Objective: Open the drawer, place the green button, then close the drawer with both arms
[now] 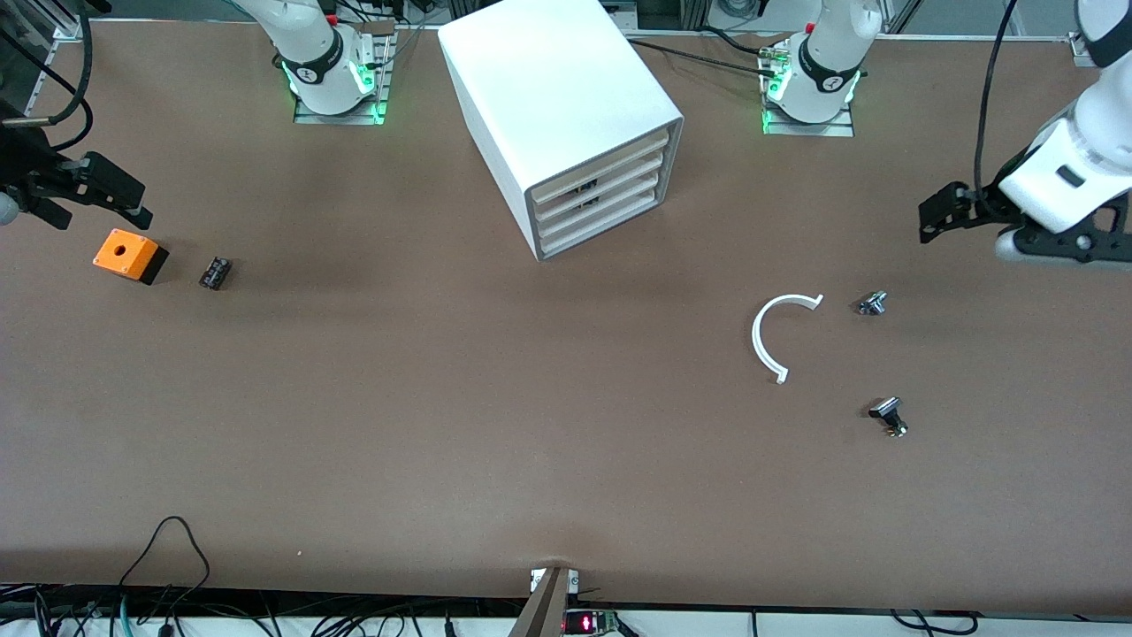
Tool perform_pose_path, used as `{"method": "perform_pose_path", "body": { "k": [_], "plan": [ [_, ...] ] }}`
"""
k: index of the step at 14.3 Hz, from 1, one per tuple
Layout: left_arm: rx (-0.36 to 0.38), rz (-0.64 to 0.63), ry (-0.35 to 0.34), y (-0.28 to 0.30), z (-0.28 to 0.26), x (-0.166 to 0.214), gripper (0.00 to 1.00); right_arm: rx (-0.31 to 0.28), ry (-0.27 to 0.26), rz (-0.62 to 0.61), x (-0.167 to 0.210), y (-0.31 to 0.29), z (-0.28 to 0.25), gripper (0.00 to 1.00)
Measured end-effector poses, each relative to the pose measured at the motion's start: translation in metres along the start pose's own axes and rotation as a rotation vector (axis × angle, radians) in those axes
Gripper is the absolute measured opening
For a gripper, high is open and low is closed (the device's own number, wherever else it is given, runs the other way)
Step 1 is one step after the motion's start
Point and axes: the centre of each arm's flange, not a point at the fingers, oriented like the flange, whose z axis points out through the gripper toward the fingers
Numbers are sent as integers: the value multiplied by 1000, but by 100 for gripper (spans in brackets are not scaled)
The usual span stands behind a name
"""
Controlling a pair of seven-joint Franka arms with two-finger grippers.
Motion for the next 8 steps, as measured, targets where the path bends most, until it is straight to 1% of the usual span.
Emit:
{"method": "perform_pose_path", "body": {
  "k": [2,5,8],
  "plan": [
    [0,1,-6,-5,2,-6,100,-1,1,0,0,0,-1,100],
    [-1,-3,-37,-9,10,-8,100,-2,2,0,0,0,-1,100],
    [-1,-1,-43,-8,11,-9,100,-5,2,0,0,0,-1,100]
  ]
}}
